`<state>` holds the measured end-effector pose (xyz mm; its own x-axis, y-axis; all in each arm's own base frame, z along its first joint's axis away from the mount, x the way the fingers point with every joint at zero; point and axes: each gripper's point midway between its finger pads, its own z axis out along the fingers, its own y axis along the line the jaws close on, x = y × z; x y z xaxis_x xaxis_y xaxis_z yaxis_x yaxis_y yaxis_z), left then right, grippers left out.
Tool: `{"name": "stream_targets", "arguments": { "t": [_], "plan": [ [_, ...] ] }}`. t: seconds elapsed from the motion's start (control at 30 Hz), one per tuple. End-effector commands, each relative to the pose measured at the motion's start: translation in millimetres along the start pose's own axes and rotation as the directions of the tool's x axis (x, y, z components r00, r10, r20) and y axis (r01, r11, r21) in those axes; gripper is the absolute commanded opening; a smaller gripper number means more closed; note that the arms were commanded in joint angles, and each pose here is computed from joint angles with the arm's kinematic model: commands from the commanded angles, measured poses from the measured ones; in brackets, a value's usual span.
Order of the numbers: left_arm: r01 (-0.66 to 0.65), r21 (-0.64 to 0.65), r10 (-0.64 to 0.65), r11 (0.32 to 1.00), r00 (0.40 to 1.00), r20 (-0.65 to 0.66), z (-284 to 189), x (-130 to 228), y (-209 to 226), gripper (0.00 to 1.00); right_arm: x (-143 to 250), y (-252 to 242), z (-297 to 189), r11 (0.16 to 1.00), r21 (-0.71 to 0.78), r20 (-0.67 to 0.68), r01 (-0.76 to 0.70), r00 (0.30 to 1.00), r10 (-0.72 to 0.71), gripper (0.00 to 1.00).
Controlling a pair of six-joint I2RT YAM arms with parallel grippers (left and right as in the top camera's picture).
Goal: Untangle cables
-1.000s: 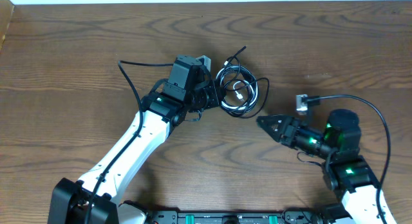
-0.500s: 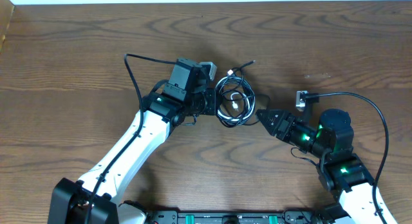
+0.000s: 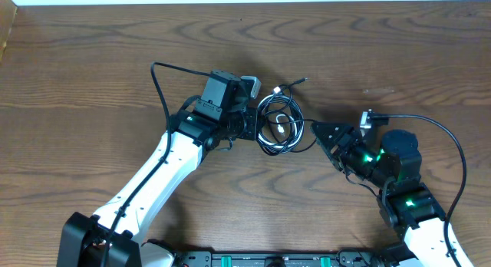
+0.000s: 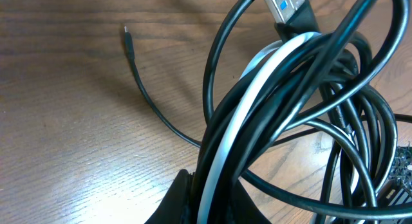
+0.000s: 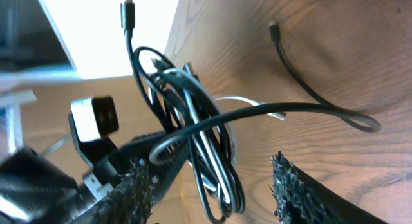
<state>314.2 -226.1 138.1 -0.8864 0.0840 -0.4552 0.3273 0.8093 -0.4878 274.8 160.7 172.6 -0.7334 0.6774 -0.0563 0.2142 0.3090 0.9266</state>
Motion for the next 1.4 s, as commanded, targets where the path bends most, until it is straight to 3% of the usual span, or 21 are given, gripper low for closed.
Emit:
{"name": "stream_targets", "arguments": {
  "t": [0.0,0.13,0.33,0.53,0.63,0.7,0.83,0.93,1.1,1.23,1.37],
  "plan": [
    [-0.031,0.024,0.031,0.999,1.000,0.005,-3,-1,-6,0.08,-12,2,0,0.991,0.001,0.067,-0.131,0.989,0.130,0.59],
    [-0.042,0.043,0.043,0.998,0.999,-0.008,-2,3,-13,0.08,-14,-7,5,0.972,0.025,0.080,-0.233,0.970,0.231,0.59],
    [-0.099,0.082,0.102,0.992,0.994,-0.036,2,13,-30,0.08,-24,-23,19,0.965,0.066,0.114,-0.253,0.963,0.245,0.55],
    [-0.107,0.054,0.111,0.993,0.992,-0.064,3,21,-27,0.08,-37,-30,24,0.984,0.093,0.166,-0.154,0.976,0.137,0.21],
    [-0.104,-0.060,0.101,0.993,0.994,-0.051,3,19,-7,0.08,-41,-16,24,0.998,0.064,0.166,0.028,0.985,-0.038,0.05],
    [-0.053,-0.177,0.049,0.983,0.998,-0.027,1,15,14,0.08,-44,-5,24,0.987,0.043,0.175,0.154,0.972,-0.160,0.01],
    [0.114,-0.381,-0.094,0.918,0.993,0.069,-10,10,50,0.08,-48,19,20,0.931,0.003,0.214,0.365,0.909,-0.357,0.01],
    [0.210,-0.441,-0.165,0.873,0.977,0.137,-16,8,63,0.08,-49,36,12,0.878,-0.015,0.247,0.479,0.852,-0.461,0.01],
    [0.300,-0.411,-0.234,0.861,0.951,0.203,-16,0,61,0.08,-31,65,-3,0.779,-0.096,0.245,0.619,0.774,-0.585,0.01],
    [0.373,-0.348,-0.293,0.860,0.919,0.263,-13,-12,53,0.08,-11,62,-8,0.775,-0.141,0.167,0.616,0.787,-0.594,0.01],
    [0.360,-0.227,-0.290,0.905,0.912,0.291,-8,-32,32,0.08,17,43,-2,0.800,-0.150,0.025,0.582,0.811,-0.585,0.01]
  ]
}}
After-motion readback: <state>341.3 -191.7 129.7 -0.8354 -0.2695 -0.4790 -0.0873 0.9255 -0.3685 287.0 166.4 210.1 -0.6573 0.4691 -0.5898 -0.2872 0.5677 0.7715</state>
